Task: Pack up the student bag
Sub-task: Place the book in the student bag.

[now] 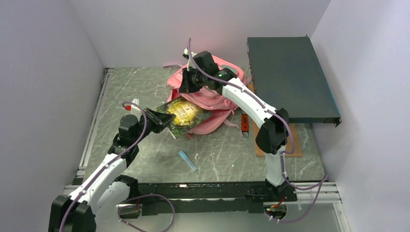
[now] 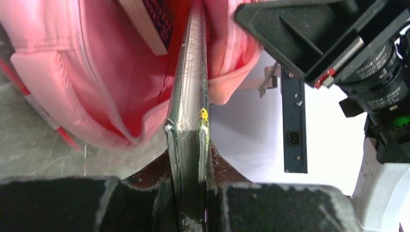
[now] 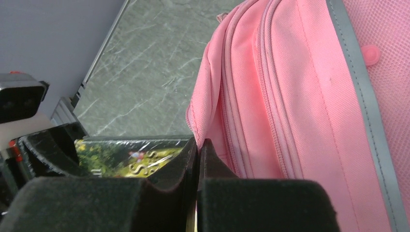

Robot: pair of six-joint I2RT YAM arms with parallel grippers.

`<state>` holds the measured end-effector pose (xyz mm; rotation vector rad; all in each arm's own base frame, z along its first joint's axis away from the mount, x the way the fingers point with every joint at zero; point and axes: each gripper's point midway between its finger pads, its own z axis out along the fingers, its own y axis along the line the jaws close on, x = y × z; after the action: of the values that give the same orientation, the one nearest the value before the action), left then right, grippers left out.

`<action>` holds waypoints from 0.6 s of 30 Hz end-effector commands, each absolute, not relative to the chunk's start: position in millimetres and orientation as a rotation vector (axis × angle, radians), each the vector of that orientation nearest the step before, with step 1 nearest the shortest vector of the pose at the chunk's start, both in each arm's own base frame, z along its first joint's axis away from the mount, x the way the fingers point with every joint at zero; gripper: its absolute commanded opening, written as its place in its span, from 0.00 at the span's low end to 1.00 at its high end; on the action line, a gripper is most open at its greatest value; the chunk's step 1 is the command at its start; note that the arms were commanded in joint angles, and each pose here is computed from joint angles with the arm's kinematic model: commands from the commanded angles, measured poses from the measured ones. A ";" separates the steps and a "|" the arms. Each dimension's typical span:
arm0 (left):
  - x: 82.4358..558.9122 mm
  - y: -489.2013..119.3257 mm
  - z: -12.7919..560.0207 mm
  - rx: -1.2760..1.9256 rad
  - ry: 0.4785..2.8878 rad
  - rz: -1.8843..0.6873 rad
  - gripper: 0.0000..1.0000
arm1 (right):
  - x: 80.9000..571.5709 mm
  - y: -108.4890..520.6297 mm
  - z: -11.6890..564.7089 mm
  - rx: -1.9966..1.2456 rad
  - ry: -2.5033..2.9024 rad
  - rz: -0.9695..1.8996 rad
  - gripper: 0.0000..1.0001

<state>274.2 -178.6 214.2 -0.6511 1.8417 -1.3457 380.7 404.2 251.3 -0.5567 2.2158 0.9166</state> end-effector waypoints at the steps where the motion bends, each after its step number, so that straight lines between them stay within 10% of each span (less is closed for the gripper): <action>1: 303.2 -183.7 294.2 -0.542 1.551 -1.463 0.00 | 364.2 418.3 369.4 -0.573 1.900 1.122 0.00; 18: 467.5 -264.3 247.1 -0.790 1.440 -1.380 0.00 | 354.0 413.3 371.1 -0.640 1.910 1.156 0.00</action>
<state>430.1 -255.9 167.7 -0.7617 1.7397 -1.2755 369.7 410.5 270.0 -0.5927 2.1967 1.0103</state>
